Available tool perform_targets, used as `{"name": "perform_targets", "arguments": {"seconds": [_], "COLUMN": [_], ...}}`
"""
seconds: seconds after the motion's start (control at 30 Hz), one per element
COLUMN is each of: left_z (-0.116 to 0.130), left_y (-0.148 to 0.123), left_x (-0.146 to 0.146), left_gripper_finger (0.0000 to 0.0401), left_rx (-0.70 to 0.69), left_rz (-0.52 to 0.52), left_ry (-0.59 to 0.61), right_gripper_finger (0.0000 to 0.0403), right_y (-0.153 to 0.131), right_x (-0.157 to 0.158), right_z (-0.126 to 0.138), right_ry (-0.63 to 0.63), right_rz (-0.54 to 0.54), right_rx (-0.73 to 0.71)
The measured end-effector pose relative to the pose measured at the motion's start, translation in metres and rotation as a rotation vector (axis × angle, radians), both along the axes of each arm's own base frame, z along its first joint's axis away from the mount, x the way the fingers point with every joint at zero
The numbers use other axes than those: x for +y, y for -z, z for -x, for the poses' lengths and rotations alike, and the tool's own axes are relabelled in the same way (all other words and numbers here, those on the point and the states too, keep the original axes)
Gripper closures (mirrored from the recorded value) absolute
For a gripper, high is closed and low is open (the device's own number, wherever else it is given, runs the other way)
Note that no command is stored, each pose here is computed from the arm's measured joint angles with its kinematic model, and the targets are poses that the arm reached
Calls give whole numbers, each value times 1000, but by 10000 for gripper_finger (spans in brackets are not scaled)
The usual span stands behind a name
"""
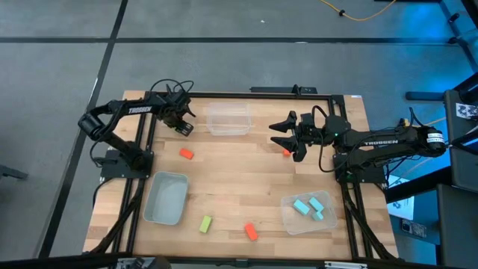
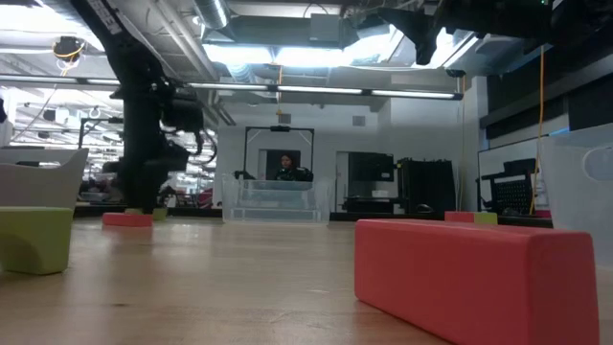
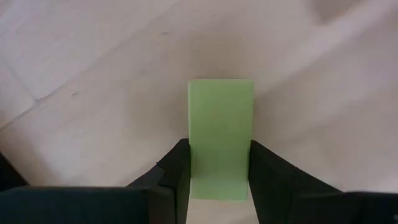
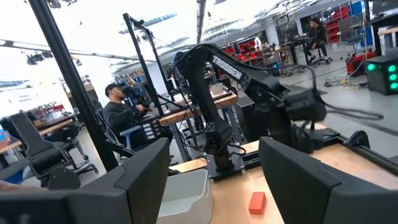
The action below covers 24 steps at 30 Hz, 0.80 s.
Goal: Sort & place blocks by color
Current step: Put the top left lime green half pillar block into the gray bin
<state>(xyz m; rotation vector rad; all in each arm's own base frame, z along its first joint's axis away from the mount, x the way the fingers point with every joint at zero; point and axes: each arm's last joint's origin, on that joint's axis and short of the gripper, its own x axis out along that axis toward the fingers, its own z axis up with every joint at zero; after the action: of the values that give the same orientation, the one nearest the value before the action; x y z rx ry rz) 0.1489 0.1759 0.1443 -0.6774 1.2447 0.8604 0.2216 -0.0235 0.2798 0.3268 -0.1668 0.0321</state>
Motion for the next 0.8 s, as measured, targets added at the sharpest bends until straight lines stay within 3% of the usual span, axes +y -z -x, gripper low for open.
{"name": "perform_targets", "arguments": {"seconds": [0.27, 0.47, 0.67, 0.8], "left_z": [-2, -4, -21, -43], "left_y": [-56, -105, -136, -149], "left_x": [-27, -75, -124, -149], "left_gripper_finger": [285, 285, 285, 285], "left_rx": [-219, -489, -810, -982], "left_rz": [-178, -326, -361, -431], "left_ry": [44, 175, 340, 380], "right_gripper_finger": [151, 151, 151, 151], "right_y": [0, 0, 0, 0], "right_x": [0, 0, 4, 8], "right_z": [0, 0, 0, -1], "right_ry": [-9, -34, -43, -57], "right_rz": [-51, -200, -144, -115], "right_rx": [0, 1, 2, 3]}}
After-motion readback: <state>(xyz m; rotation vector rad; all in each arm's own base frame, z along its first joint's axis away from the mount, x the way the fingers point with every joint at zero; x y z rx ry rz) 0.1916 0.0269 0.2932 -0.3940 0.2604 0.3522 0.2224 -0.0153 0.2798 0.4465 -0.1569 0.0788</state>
